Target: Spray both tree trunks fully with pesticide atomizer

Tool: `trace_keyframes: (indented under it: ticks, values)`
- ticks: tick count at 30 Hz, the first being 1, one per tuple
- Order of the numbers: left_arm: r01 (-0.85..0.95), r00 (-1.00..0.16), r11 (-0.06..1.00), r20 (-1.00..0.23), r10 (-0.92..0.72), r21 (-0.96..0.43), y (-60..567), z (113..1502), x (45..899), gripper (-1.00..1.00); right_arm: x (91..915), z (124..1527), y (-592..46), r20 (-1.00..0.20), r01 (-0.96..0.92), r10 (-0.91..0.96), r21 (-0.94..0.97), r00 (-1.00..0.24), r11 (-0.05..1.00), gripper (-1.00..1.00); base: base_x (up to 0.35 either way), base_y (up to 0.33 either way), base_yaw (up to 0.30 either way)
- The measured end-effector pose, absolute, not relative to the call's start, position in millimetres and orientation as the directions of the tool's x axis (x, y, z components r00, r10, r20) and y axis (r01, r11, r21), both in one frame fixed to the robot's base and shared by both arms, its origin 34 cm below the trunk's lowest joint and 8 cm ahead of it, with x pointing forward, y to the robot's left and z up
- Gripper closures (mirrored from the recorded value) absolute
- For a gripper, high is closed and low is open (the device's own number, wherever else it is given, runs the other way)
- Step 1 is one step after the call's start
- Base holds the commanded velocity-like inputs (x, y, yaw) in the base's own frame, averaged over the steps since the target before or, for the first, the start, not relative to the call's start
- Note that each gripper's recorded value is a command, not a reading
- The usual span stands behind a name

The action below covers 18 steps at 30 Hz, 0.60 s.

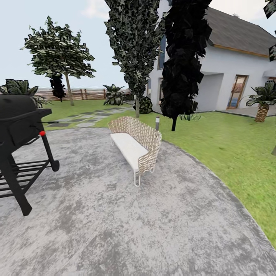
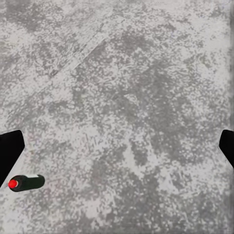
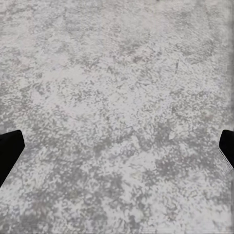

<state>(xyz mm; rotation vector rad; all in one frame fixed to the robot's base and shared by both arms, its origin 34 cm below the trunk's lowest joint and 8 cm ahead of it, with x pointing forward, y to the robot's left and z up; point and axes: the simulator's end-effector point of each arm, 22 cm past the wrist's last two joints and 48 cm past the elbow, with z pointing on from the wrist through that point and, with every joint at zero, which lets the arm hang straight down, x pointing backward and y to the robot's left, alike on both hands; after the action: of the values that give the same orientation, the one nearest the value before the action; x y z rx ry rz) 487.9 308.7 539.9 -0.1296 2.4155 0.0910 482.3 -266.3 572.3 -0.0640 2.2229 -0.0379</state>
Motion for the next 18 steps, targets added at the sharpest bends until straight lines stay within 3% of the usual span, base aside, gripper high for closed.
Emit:
trace_keyframes:
  ticks: [10,18]
  values:
    - [-0.119,-0.746,0.992,-0.662,-0.069,0.03,308.8,539.9,488.0,-1.0,481.8,571.9,-265.4,-0.792,-0.034,-0.06,-0.049,-0.608,0.998,-1.0,0.293,-0.141,0.009]
    - [-0.12,-0.746,0.992,-0.662,-0.07,0.03,308.9,539.9,488.0,-1.0,481.8,571.8,-265.2,-0.792,-0.034,-0.06,-0.049,-0.608,0.998,-1.0,0.293,-0.144,0.123]
